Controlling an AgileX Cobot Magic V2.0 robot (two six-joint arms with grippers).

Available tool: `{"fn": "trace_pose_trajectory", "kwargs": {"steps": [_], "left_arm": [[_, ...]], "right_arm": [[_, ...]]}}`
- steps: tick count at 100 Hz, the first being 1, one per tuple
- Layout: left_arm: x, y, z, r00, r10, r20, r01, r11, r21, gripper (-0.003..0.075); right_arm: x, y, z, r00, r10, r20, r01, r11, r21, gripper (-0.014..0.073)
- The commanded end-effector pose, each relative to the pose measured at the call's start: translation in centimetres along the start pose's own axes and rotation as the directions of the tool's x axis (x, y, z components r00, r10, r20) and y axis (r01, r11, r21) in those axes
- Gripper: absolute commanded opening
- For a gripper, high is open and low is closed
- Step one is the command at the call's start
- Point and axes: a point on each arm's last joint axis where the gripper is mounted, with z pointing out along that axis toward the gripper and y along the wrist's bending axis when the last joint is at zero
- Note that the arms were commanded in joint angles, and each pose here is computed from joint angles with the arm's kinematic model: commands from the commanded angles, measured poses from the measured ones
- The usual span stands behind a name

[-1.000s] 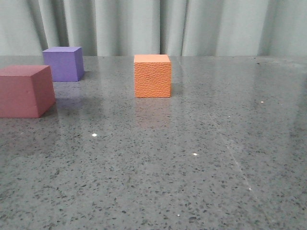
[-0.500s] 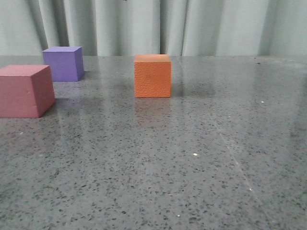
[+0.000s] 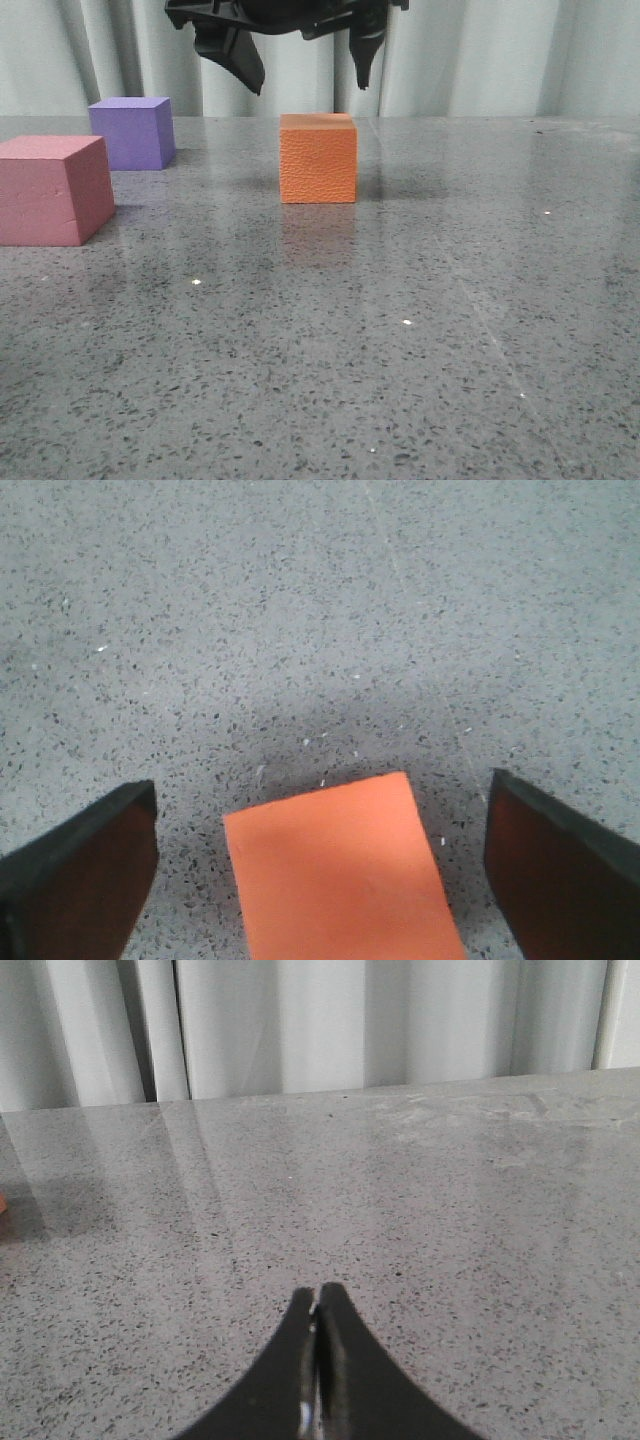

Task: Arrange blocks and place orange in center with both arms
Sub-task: 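Lower the open left gripper over the orange cube and close it, then lift the orange cube and carry it toward the purple cube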

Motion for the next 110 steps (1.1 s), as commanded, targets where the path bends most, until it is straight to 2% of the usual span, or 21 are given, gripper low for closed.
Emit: {"fn": "trace_pose_trajectory", "kwargs": {"steps": [1, 64, 74, 86, 93, 110], "left_arm": [[-2.0, -0.4, -2.4, 0.995, -0.022, 0.095, 0.017, 0.999, 0.050, 0.0617], [0.4, -1.3, 1.2, 0.999, -0.047, -0.014, 0.047, 0.998, 0.030, 0.0603], [0.4, -1.3, 1.2, 0.999, -0.047, -0.014, 0.047, 0.998, 0.030, 0.0510], [0.5, -1.5, 1.2, 0.999, -0.046, -0.016, 0.047, 0.998, 0.034, 0.0290], [0.5, -1.7, 0.9, 1.000, -0.026, -0.010, 0.027, 0.999, 0.039, 0.0198], [-0.2, -2.3, -1.1, 0.998, 0.019, 0.053, -0.021, 0.998, 0.054, 0.0183]], "right_arm": [[-1.3, 0.1, -0.2, 0.994, -0.009, 0.107, 0.010, 1.000, -0.009, -0.0067], [-1.3, 0.1, -0.2, 0.994, -0.009, 0.107, 0.010, 1.000, -0.009, -0.0067], [-1.3, 0.1, -0.2, 0.994, -0.009, 0.107, 0.010, 1.000, -0.009, -0.0067], [-1.3, 0.1, -0.2, 0.994, -0.009, 0.107, 0.010, 1.000, -0.009, -0.0067], [-1.3, 0.1, -0.2, 0.994, -0.009, 0.107, 0.010, 1.000, -0.009, -0.0067], [-1.3, 0.1, -0.2, 0.994, -0.009, 0.107, 0.010, 1.000, -0.009, -0.0067]]}}
